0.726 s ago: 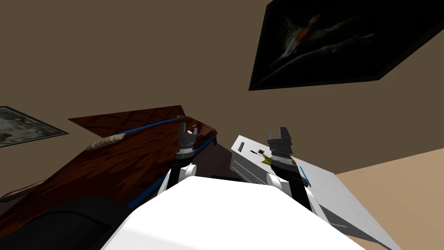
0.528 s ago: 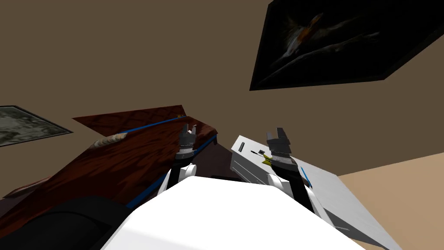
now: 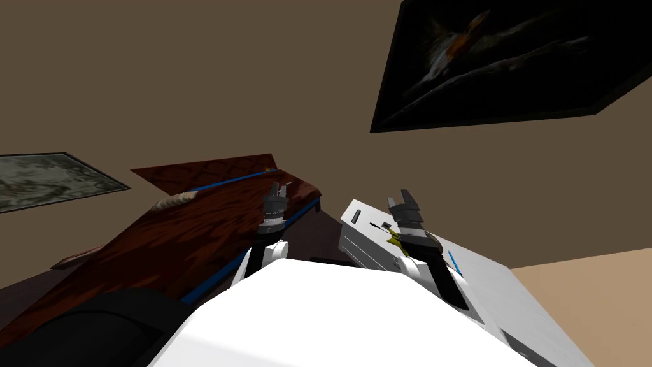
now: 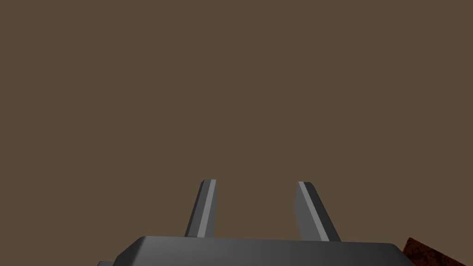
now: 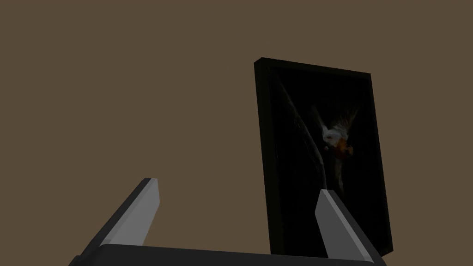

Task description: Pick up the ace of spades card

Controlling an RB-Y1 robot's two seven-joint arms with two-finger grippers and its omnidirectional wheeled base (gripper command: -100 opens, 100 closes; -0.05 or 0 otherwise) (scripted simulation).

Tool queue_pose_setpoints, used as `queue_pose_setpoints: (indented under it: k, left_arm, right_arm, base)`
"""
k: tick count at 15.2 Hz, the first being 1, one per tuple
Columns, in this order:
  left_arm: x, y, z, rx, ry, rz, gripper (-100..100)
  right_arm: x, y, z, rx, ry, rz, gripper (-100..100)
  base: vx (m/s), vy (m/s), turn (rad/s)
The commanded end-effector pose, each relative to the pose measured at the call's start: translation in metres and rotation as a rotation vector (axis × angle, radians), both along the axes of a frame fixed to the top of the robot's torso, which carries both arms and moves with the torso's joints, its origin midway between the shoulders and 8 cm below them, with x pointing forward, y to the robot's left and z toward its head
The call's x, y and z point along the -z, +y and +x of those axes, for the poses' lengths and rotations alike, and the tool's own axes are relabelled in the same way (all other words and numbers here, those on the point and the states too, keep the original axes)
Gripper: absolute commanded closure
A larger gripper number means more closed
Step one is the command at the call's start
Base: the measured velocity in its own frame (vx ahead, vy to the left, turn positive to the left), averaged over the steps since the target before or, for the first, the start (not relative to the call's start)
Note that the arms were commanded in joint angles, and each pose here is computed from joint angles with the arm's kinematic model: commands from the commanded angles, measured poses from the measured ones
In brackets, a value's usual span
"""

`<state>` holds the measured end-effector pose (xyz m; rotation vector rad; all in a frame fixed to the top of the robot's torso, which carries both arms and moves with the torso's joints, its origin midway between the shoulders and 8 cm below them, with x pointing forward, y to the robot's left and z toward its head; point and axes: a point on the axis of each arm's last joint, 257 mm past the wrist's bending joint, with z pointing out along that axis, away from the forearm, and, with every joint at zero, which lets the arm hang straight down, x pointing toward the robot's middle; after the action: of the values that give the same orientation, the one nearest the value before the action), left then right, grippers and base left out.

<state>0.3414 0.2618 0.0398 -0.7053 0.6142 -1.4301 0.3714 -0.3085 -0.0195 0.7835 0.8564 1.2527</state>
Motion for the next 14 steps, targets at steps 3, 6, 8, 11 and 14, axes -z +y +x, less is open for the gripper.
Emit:
queue_pose_setpoints:
  k: [3, 6, 8, 11, 14]
  left_arm:
    - [0.000, 0.000, 0.000, 0.000, 0.000, 0.000, 0]
    - [0.000, 0.000, 0.000, 0.000, 0.000, 0.000, 0]
    - [0.000, 0.000, 0.000, 0.000, 0.000, 0.000, 0]
    - [0.000, 0.000, 0.000, 0.000, 0.000, 0.000, 0]
    - [0.000, 0.000, 0.000, 0.000, 0.000, 0.000, 0]
  right_arm:
    - [0.022, -0.012, 0.011, -0.026, 0.078, 0.069, -100]
    - [0.035, -0.020, 0.017, -0.036, 0.122, 0.113, -100]
    - [0.048, -0.029, 0.023, -0.042, 0.168, 0.162, -100]
    - [0.062, -0.039, 0.028, -0.045, 0.215, 0.218, -100]
    - [0.077, -0.050, 0.033, -0.042, 0.262, 0.276, -100]
  base:
    - [-0.006, -0.026, 0.088]
    - [-0.005, -0.029, 0.093]
    - [-0.006, -0.023, 0.094]
    - [-0.008, -0.021, 0.083]
    - [-0.009, -0.025, 0.088]
